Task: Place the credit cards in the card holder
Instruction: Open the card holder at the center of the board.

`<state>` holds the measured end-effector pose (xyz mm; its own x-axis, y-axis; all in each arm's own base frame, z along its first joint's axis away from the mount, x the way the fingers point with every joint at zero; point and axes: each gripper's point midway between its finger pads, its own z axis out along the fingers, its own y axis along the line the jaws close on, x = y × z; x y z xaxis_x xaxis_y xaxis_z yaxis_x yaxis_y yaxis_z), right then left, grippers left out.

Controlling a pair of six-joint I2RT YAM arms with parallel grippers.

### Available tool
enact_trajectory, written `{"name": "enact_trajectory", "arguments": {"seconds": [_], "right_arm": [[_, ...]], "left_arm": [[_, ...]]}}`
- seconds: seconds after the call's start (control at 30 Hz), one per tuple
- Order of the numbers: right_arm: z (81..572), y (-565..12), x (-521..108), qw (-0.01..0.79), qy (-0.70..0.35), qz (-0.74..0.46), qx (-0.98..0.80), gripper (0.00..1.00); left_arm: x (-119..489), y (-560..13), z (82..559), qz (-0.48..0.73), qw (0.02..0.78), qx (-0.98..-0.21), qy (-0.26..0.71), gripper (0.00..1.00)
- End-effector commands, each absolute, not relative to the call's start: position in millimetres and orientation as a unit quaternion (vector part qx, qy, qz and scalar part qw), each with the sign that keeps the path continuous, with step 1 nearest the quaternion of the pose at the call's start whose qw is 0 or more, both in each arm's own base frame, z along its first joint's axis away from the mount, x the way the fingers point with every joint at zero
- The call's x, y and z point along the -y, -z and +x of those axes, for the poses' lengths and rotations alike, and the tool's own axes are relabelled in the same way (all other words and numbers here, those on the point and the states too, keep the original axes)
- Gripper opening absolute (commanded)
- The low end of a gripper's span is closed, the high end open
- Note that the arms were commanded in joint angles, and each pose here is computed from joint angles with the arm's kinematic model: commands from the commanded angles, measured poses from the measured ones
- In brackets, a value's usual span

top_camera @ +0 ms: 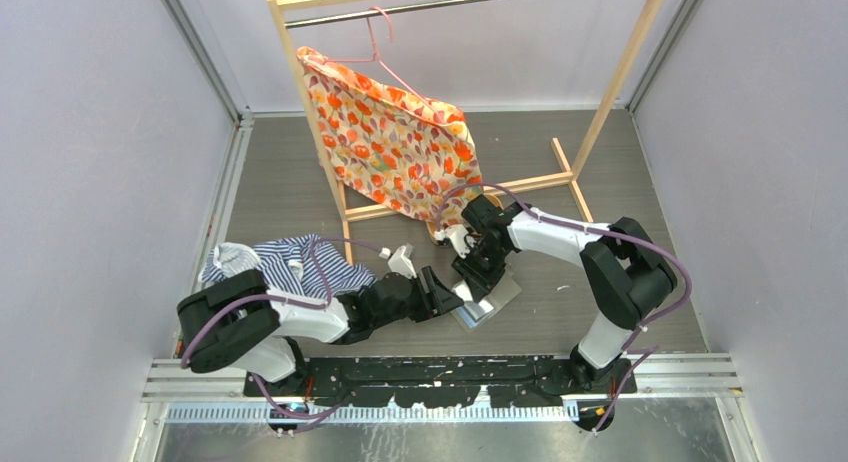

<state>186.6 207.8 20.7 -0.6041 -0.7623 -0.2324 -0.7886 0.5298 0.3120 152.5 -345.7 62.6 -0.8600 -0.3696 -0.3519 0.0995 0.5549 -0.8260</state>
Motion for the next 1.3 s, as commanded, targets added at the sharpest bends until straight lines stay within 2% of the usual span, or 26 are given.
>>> {"name": "enact_trajectory", "arguments": {"seconds": [0.0,0.13,0.37,0.57,0.77,1.13,1.27], "right_arm": [[197,-27,-206,0.032,-0.194,-0.423,-0.885,0.29],[200,-24,-199,0.009,-0.202,-0.391,-0.898,0.23],[196,-21,-195,-0.017,-0.225,-0.365,-0.903,0.23],[196,-20,-196,-0.026,-0.237,-0.346,-0.907,0.23],[196,-19,-198,-0.031,-0.243,-0.342,-0.907,0.22],[195,-20,-199,-0.038,-0.253,-0.339,-0.905,0.22],[194,-21,-201,-0.039,-0.259,-0.338,-0.904,0.22]], "left_arm": [[373,-92,165,-0.087,0.269,-0.808,0.517,0.58],[385,-92,172,-0.085,0.271,-0.808,0.517,0.58],[382,-76,174,-0.117,0.254,-0.824,0.493,0.58],[369,-68,171,-0.134,0.252,-0.844,0.454,0.63],[379,-65,175,-0.14,0.25,-0.836,0.469,0.64],[378,-64,182,-0.161,0.26,-0.828,0.469,0.61],[380,-72,188,-0.168,0.274,-0.816,0.481,0.57]]}}
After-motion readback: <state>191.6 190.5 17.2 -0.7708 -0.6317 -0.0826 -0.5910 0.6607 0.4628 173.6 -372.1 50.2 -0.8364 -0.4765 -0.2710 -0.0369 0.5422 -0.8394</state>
